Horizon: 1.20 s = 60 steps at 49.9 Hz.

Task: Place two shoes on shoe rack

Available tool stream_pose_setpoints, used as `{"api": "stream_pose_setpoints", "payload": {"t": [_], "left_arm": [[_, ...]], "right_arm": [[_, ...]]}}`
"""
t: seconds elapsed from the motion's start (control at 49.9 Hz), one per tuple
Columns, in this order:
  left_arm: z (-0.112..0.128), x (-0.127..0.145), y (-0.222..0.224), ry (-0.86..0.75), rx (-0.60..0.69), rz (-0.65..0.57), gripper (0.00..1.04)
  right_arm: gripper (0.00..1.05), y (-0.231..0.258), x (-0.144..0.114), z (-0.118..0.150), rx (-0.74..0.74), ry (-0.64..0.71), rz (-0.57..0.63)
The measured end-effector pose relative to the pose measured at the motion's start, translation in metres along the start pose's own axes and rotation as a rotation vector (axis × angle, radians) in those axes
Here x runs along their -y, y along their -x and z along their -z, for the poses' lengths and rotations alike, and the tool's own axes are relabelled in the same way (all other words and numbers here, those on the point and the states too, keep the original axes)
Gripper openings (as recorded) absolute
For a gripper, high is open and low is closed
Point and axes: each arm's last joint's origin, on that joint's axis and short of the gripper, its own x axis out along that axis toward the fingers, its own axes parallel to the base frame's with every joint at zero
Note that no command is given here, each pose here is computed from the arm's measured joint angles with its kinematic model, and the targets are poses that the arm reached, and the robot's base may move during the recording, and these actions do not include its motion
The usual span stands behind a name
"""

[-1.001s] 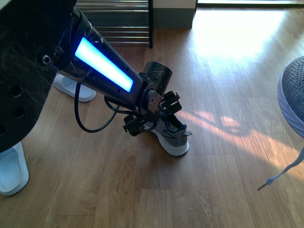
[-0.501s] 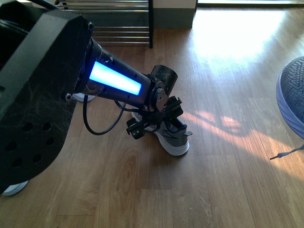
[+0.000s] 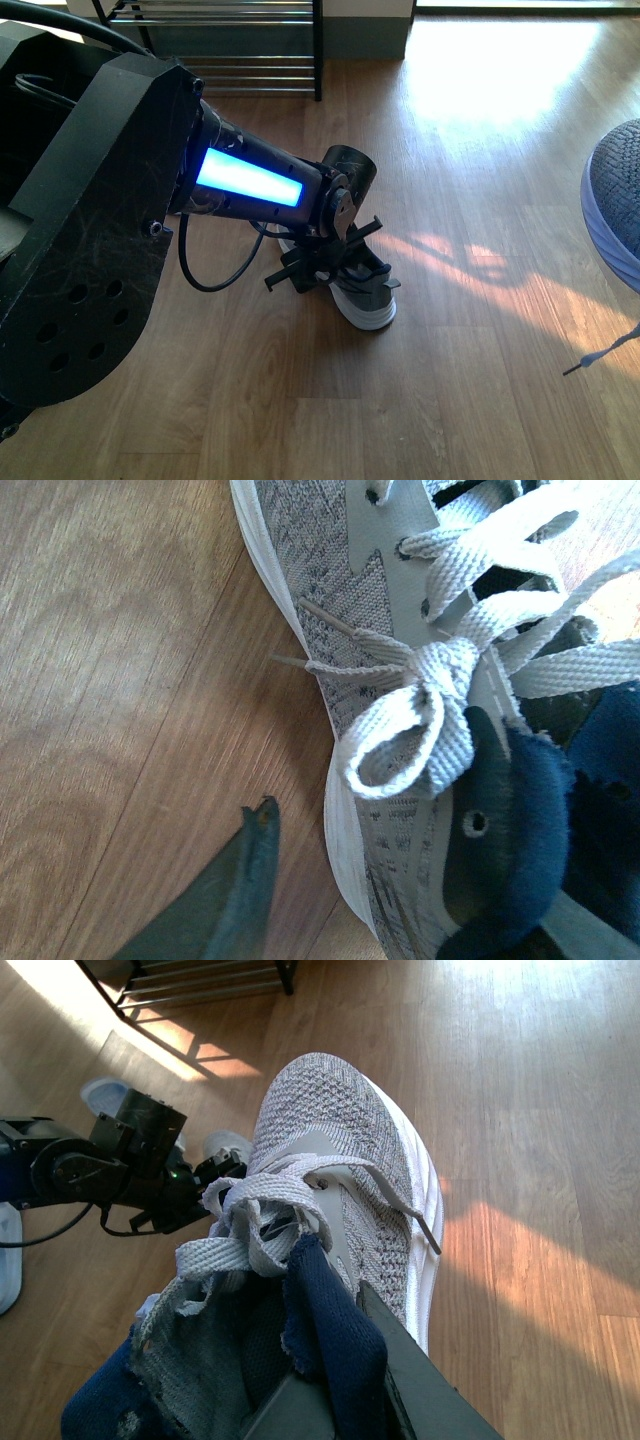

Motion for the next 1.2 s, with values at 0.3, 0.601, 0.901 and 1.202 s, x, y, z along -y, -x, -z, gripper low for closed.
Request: {"api": "stream_pose_setpoints", "payload": {"t": [0.3,0.601,0.901,1.202], "left_arm": [[0.002,0.001,0.001,-0.003,0.001,-0.009,0.02],[-0.002,-0.017,0.019,-0.031,0.101,0.011,0.02],[-0.031,-0.045,0.109,-0.092,0.354,0.066,0.02],[-0.031,-0.082,0.265,-0.106,0.648,0.075,0.02]], "right_arm": [[0.01,0.0,0.0,0.0,0.0,0.0,0.0],[0.01,0.0,0.0,0.0,0.0,0.0,0.0],[0.01,0.0,0.0,0.0,0.0,0.0,0.0],[0.01,0.0,0.0,0.0,0.0,0.0,0.0]]}}
